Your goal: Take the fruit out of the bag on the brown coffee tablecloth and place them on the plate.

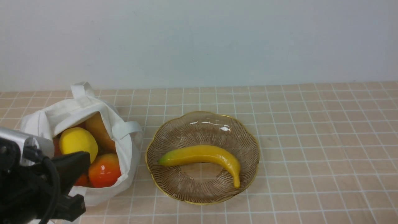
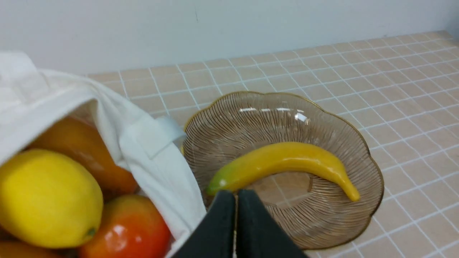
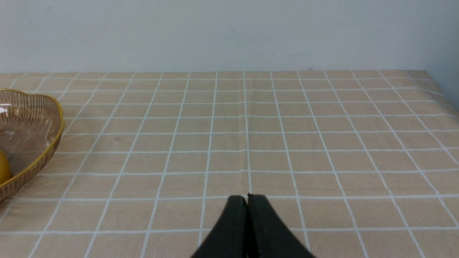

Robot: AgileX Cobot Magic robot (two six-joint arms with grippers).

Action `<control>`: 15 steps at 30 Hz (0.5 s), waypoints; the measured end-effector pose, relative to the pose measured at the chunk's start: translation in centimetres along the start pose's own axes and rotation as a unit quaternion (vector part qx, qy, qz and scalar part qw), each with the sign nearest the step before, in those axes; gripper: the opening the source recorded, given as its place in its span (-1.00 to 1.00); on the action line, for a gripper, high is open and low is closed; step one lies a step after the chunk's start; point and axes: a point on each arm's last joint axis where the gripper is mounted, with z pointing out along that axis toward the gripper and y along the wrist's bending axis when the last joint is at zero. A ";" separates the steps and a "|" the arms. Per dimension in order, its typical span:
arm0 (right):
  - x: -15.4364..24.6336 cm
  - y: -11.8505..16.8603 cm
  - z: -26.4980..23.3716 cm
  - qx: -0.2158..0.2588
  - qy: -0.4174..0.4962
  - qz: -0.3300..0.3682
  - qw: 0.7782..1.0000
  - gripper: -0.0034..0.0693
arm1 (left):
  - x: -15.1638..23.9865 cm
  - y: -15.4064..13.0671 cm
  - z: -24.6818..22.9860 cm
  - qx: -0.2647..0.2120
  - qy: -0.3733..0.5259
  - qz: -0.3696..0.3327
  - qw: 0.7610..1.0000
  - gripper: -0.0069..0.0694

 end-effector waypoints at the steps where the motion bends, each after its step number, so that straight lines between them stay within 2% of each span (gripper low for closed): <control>1: 0.0 0.0 0.0 0.000 0.000 0.000 1.000 -0.95 | 0.3 0.0 0.1 0.002 0.005 -0.005 1.000 -0.84; 15: 0.0 0.0 0.0 0.000 0.000 0.000 1.000 -0.95 | 1.2 0.0 0.0 0.004 0.012 0.004 1.000 -0.84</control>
